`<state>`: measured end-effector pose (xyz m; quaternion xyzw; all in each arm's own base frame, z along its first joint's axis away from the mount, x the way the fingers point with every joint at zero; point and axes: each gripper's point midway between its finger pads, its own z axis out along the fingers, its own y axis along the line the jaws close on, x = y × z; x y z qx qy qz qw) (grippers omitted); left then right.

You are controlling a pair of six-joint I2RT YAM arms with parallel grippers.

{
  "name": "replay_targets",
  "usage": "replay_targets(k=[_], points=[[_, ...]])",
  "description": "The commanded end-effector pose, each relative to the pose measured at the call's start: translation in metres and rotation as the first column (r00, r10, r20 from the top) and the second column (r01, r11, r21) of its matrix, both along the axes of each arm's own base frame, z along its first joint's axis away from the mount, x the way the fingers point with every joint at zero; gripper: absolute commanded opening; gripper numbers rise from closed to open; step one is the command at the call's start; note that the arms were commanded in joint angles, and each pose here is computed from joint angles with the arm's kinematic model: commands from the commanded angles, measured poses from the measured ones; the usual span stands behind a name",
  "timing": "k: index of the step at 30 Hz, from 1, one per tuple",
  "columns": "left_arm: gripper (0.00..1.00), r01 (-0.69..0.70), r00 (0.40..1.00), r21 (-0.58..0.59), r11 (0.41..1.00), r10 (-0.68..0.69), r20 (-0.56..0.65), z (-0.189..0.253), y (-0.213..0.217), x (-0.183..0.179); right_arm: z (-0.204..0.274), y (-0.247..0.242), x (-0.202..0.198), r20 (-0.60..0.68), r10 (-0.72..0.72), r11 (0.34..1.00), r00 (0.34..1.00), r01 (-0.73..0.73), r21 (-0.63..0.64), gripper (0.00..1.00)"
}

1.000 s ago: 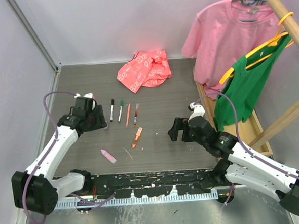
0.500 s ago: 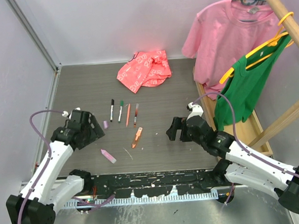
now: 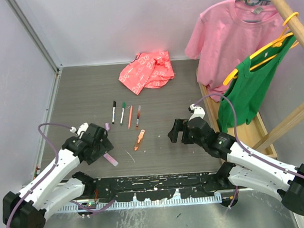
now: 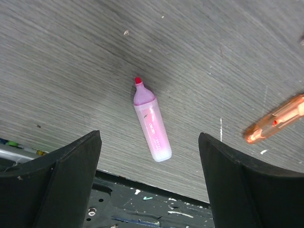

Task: Insert the pens into the pen caps
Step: Pick up the pen from the center of the board.

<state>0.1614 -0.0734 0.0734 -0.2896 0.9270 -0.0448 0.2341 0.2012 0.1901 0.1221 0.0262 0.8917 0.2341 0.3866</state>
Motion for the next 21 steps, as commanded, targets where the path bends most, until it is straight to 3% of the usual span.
replay_targets(k=[1,9,21], points=[[0.81,-0.066,0.998,0.015,0.998,0.066,0.016,-0.009,-0.004,0.009,0.011,0.006,0.006,0.029,-0.015,0.999,0.999,0.014,0.052,0.99],[0.63,-0.07,0.998,-0.022,0.997,0.07,0.006,-0.031,-0.015,0.011,0.009,0.003,0.004,0.027,-0.023,0.998,0.999,0.021,0.058,0.99],[0.61,-0.086,0.996,-0.003,0.996,0.086,-0.016,-0.05,-0.016,0.015,0.007,0.004,0.004,0.019,-0.019,0.999,1.0,0.018,0.051,0.99]])
